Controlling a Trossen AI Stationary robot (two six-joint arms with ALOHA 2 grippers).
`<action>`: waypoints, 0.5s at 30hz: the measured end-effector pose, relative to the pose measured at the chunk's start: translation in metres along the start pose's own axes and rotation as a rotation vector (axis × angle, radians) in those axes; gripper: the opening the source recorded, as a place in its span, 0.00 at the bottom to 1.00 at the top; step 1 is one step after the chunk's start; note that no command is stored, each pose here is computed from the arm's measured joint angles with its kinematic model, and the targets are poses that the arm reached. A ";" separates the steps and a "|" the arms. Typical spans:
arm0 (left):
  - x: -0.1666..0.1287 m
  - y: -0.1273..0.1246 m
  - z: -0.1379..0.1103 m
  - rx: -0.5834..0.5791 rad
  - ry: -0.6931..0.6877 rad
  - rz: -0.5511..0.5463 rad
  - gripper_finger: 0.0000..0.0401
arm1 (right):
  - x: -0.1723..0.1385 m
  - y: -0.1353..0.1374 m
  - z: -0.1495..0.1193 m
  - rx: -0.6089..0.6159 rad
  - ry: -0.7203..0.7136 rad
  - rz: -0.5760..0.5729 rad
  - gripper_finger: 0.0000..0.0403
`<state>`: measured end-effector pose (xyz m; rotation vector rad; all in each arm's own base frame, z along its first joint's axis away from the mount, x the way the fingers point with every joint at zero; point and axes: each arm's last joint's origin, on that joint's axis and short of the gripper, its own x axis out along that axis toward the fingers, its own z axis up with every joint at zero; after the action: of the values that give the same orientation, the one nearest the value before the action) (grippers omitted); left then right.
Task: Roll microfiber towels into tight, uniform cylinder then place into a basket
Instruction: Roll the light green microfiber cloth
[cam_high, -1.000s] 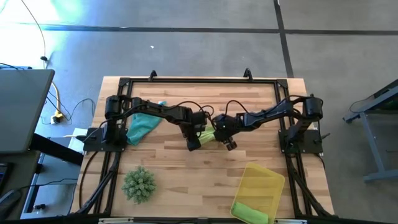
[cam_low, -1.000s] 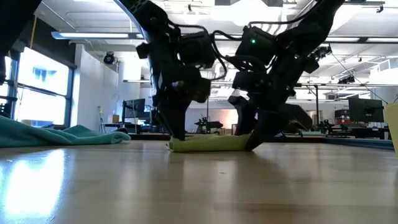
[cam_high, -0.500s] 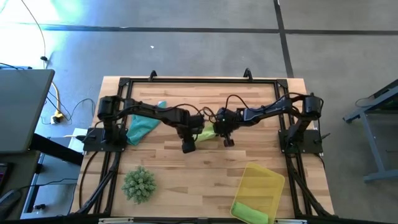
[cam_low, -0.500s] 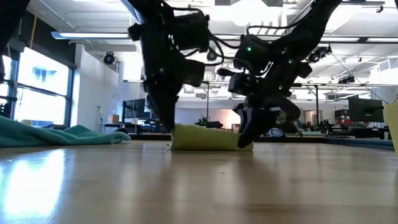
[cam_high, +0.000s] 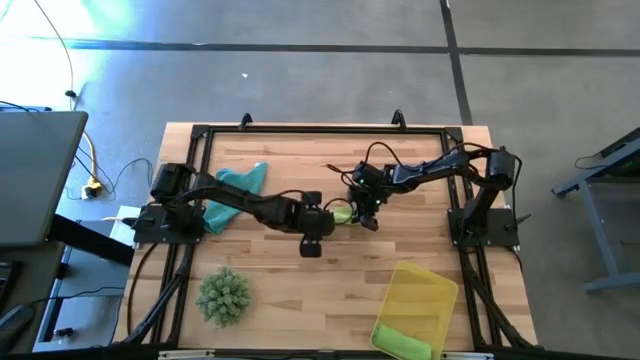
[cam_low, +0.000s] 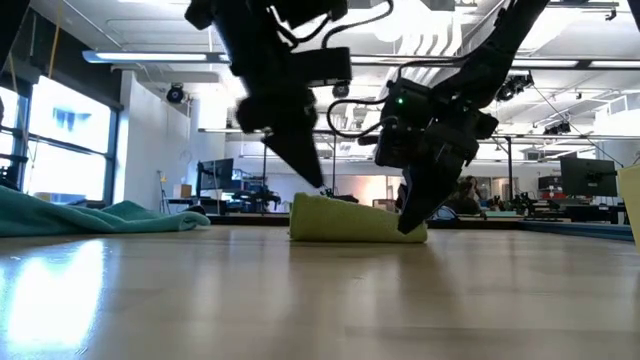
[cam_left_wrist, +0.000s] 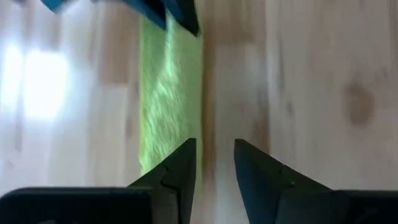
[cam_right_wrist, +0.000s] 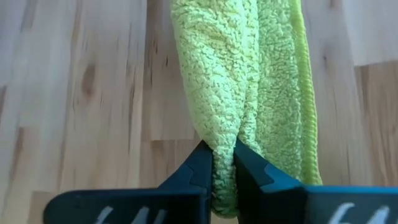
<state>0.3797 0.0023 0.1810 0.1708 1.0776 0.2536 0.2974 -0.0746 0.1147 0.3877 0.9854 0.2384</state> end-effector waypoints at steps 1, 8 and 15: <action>0.002 -0.001 0.002 0.006 -0.022 0.019 0.25 | 0.000 0.000 0.000 0.013 0.000 0.002 0.05; 0.021 0.001 0.001 -0.019 -0.016 0.113 0.25 | -0.001 0.000 -0.001 0.059 0.012 0.005 0.05; 0.045 0.012 -0.010 -0.044 0.076 0.130 0.25 | -0.002 -0.002 -0.001 0.110 0.006 0.006 0.05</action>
<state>0.3897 0.0267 0.1414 0.1931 1.1364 0.4035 0.2957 -0.0770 0.1148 0.4908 1.0064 0.1909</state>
